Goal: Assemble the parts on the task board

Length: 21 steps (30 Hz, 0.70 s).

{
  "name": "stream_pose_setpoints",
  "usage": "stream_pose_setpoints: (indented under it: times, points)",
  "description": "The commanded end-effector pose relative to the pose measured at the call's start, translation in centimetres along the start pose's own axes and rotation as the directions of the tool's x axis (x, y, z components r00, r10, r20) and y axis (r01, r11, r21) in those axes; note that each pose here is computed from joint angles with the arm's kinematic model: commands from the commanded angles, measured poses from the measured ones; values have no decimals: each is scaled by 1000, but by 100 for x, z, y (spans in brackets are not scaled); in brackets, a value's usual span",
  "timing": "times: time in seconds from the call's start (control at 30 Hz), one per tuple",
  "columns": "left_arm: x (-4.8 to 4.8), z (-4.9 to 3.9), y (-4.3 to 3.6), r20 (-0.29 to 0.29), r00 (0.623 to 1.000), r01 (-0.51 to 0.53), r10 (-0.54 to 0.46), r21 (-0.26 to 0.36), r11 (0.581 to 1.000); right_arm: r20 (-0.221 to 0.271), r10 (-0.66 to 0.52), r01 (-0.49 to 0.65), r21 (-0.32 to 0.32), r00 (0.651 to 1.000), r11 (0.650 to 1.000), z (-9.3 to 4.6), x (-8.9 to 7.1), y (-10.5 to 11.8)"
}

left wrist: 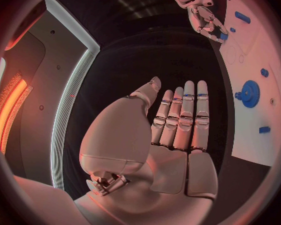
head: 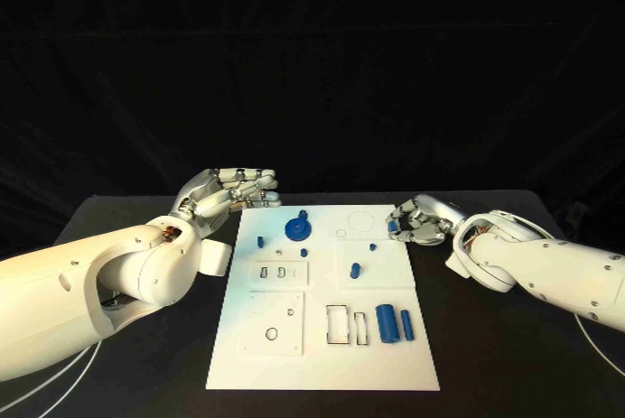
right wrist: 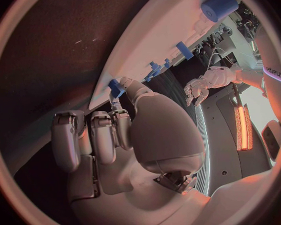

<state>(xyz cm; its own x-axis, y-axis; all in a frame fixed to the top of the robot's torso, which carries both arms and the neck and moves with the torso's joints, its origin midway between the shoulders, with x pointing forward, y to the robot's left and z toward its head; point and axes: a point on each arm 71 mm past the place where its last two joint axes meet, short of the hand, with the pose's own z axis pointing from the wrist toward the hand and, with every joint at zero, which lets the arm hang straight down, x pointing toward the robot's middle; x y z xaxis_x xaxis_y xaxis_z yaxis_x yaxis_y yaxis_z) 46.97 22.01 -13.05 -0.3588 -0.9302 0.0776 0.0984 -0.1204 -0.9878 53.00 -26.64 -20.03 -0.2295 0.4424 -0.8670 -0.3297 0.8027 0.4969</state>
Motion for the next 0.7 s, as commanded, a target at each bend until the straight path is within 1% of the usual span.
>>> stream_pose_setpoints:
  times: [0.03, 0.5, 0.7]
  points:
    - [30, 0, -7, -24, 1000, 12, -12, 7, 1000, -1, 3, -3, 7, 1000, 1000, 8, 5, -2]
    - [20, -7, -8, -23, 1000, 11, -11, 4, 1000, 27, 6, -7, 25, 1000, 1000, 9, -32, -53]
    - [16, -7, -8, -23, 1000, 11, -11, 3, 1000, 34, 19, -19, 20, 999, 1000, 8, -27, -28]
